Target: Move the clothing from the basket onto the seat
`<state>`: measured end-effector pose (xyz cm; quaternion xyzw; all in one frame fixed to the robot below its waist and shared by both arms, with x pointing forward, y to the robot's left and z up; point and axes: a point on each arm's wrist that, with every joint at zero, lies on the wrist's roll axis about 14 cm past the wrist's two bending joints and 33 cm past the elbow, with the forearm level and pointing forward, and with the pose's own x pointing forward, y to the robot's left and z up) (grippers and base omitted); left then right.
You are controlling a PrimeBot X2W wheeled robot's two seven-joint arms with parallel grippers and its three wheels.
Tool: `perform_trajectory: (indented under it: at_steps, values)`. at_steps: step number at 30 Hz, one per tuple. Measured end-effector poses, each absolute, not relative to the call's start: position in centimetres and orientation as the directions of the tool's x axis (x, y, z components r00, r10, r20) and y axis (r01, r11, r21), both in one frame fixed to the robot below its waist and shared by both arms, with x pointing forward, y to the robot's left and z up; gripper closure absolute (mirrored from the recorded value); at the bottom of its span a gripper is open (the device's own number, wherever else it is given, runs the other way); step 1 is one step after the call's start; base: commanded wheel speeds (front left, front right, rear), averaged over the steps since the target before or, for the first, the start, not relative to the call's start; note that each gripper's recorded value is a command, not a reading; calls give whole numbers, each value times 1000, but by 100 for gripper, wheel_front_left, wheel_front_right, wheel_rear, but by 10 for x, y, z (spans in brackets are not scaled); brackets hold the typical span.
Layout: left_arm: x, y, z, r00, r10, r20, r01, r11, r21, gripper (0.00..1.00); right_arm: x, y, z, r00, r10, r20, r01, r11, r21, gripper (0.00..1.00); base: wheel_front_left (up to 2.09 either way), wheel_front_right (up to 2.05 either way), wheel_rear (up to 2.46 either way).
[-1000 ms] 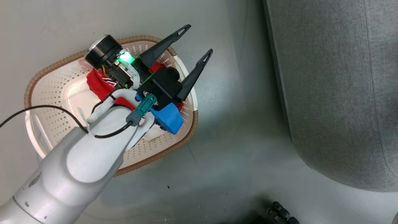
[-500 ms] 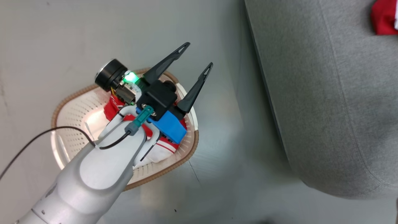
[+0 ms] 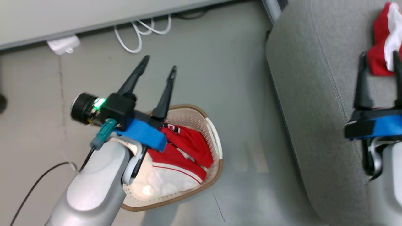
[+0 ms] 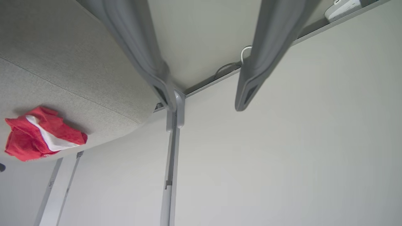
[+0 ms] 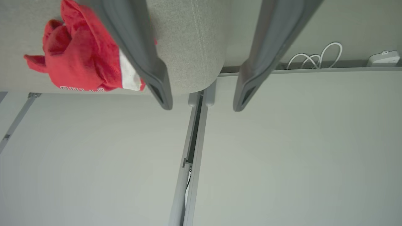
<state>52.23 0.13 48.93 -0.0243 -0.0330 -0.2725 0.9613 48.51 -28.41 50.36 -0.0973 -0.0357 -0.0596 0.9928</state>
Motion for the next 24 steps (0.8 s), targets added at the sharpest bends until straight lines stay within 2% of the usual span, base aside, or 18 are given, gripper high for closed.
perform_trajectory:
  at_steps: [6,14,24]
  values:
    - [502,61,508,928,-361,90,365,930,-34,0,481,-222,514,994,37,104,-23,990,-137,0,0,0,0]
    - [462,121,529,974,-187,128,193,980,-41,0,458,-161,522,977,177,120,-168,982,-82,0,0,0,0]
    - [417,154,526,989,-83,119,91,994,-64,0,421,-128,517,965,242,105,-241,970,-25,0,0,0,0]
